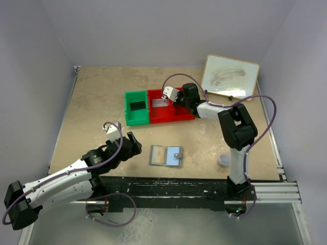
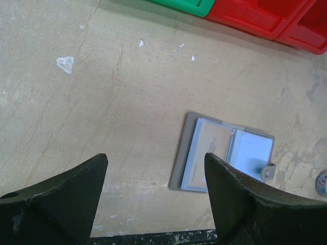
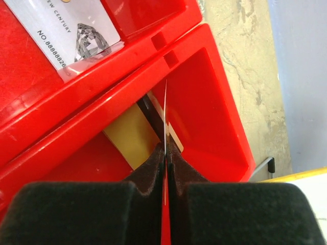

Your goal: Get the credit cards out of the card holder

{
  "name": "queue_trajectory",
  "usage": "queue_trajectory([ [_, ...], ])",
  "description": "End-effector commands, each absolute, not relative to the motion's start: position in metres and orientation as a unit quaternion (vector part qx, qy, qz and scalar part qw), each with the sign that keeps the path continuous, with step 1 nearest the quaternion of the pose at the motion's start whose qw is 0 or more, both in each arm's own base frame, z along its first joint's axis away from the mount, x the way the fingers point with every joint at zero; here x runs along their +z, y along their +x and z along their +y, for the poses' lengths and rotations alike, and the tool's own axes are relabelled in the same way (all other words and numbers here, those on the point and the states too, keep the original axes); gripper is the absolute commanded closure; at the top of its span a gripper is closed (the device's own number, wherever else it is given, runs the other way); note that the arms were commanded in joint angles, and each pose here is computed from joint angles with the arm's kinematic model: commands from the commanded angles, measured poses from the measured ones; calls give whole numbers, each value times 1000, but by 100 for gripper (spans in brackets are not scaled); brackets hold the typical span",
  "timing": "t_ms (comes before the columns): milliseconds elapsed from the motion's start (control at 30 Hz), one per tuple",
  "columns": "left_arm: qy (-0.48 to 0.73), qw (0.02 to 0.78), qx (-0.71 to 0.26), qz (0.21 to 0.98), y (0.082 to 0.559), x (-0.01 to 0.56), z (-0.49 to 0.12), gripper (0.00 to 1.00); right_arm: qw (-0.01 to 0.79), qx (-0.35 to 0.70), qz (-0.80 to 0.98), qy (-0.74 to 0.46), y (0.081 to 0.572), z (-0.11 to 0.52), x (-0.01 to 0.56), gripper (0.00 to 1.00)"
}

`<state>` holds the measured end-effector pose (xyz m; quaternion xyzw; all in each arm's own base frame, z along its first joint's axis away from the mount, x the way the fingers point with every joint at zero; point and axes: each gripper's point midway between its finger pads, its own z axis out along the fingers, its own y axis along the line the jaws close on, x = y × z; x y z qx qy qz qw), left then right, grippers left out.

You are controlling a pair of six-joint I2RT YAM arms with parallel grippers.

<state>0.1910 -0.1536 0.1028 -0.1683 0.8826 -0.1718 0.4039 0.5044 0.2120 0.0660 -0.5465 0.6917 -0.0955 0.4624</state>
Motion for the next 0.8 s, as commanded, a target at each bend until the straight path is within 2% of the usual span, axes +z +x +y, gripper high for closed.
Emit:
queue_trajectory([
  [0,-176,420,-192,870,200,124,-161,26,460,-102,685,-555,511,214,70,95],
  [267,-172,420,-193,870,201,126,-163,26,429,-88,695,-570,501,212,50,93],
  [500,-173,415,-191,873,198,121,-162,26,424,-50,688,-586,490,222,50,83],
  [633,-175,416,-196,870,198,122,-162,26,420,-49,691,-586,491,222,48,81],
  [767,-176,417,-197,870,198,124,-161,26,419,-48,698,-579,493,222,48,71],
])
